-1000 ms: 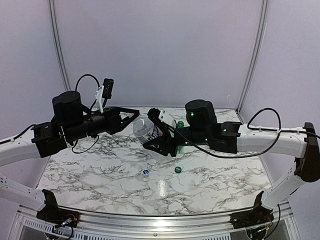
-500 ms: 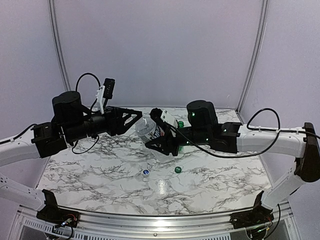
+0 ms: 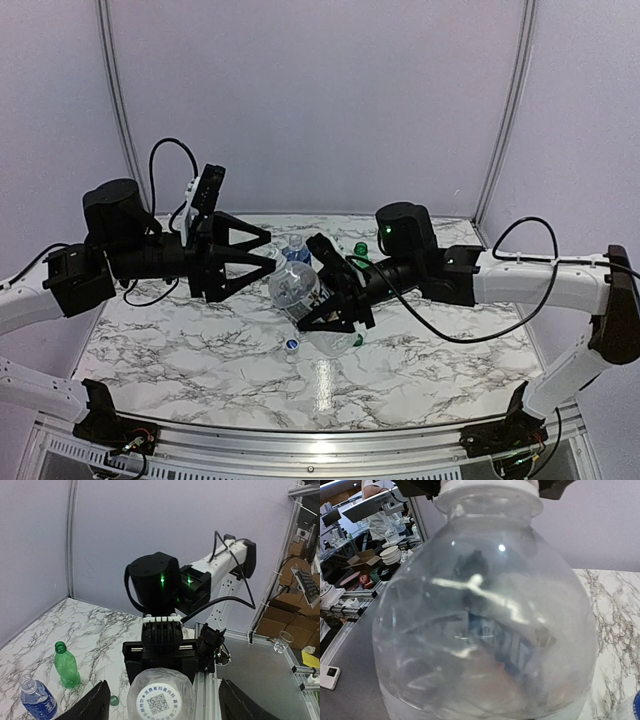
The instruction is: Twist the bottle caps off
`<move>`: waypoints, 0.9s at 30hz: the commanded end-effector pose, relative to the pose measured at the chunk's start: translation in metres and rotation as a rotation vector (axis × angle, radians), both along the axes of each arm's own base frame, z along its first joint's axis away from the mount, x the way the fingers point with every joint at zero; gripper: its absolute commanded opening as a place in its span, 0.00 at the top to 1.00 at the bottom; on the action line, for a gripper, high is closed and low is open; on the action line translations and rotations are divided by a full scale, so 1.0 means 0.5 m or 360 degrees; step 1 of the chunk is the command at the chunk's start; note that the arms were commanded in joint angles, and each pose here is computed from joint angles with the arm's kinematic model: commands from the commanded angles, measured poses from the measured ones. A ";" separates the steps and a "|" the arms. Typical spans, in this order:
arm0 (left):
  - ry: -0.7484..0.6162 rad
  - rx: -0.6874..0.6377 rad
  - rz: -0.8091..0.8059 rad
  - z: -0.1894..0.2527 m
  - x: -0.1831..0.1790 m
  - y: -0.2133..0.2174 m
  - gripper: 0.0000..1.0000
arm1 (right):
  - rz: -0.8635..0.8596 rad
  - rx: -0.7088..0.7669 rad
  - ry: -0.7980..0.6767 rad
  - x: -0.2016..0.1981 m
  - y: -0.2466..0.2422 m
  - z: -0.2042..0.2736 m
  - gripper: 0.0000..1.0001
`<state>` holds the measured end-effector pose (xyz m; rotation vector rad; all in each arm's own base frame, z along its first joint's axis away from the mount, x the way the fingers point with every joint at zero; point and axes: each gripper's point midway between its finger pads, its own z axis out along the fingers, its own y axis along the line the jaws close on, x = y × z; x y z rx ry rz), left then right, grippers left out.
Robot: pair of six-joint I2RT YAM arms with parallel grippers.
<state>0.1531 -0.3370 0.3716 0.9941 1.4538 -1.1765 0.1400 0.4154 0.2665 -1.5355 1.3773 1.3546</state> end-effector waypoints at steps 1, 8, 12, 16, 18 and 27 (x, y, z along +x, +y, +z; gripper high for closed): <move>-0.0147 -0.0017 -0.0244 0.031 -0.048 -0.005 0.27 | 0.0257 0.0097 0.0062 -0.039 -0.002 0.033 0.75; -0.0126 -0.0007 -0.0338 0.029 -0.055 -0.025 0.41 | 0.0303 0.0108 0.0089 -0.045 0.000 0.035 0.74; -0.0119 0.0004 -0.0344 0.022 -0.053 -0.029 0.44 | 0.0310 0.0117 0.0092 -0.047 -0.001 0.040 0.75; -0.0110 0.0010 -0.0352 0.016 -0.053 -0.031 0.48 | 0.0317 0.0128 0.0091 -0.048 -0.003 0.045 0.75; -0.0101 0.0015 -0.0357 0.012 -0.054 -0.032 0.51 | 0.0319 0.0132 0.0089 -0.049 -0.003 0.047 0.75; -0.0065 0.0029 -0.0373 -0.006 -0.055 -0.035 0.59 | 0.0309 0.0148 0.0087 -0.048 -0.004 0.052 0.75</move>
